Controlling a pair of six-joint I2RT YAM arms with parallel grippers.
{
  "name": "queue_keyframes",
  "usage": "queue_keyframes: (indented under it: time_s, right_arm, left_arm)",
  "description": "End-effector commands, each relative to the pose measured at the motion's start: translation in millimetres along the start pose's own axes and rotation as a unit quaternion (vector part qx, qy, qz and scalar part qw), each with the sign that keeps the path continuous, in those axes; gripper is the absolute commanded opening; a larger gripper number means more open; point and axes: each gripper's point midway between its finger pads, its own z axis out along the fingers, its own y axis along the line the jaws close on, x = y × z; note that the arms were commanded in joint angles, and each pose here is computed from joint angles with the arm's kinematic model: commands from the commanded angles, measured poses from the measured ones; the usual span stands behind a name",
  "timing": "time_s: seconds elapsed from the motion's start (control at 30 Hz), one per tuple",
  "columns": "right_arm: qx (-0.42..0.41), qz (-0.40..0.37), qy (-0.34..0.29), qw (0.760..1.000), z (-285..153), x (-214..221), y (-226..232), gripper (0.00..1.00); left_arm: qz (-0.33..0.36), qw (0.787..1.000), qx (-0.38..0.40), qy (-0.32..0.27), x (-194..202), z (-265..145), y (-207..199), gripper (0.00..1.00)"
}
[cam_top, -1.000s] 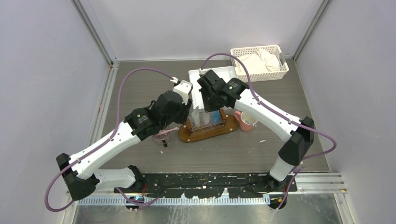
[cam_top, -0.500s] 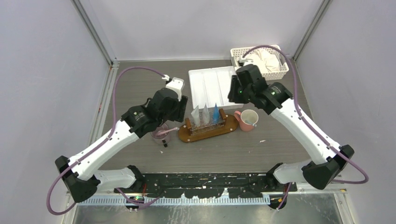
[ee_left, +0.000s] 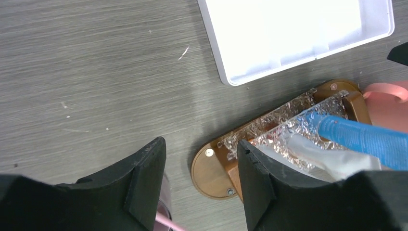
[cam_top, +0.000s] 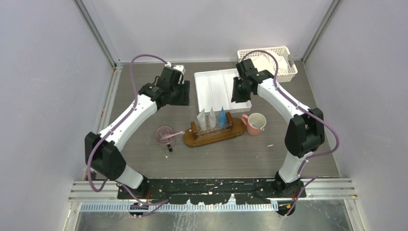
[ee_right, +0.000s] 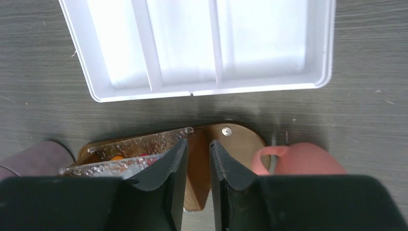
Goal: Prepare toiletry sets of a toothbrush and toothpaste on the tray
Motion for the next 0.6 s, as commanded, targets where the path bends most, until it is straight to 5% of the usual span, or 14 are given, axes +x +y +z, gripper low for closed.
queue_keyframes:
  time_s: [0.0,0.57]
  right_arm:
    - [-0.056,-0.013,-0.005,0.998,1,-16,25,0.28]
    - [-0.105,-0.019,0.072,0.992,21,33,31,0.25]
  left_arm:
    - [-0.021,0.999,0.043,0.006,-11,16,-16,0.56]
    - [-0.074,0.992,0.083,0.063,42,55,-29,0.51]
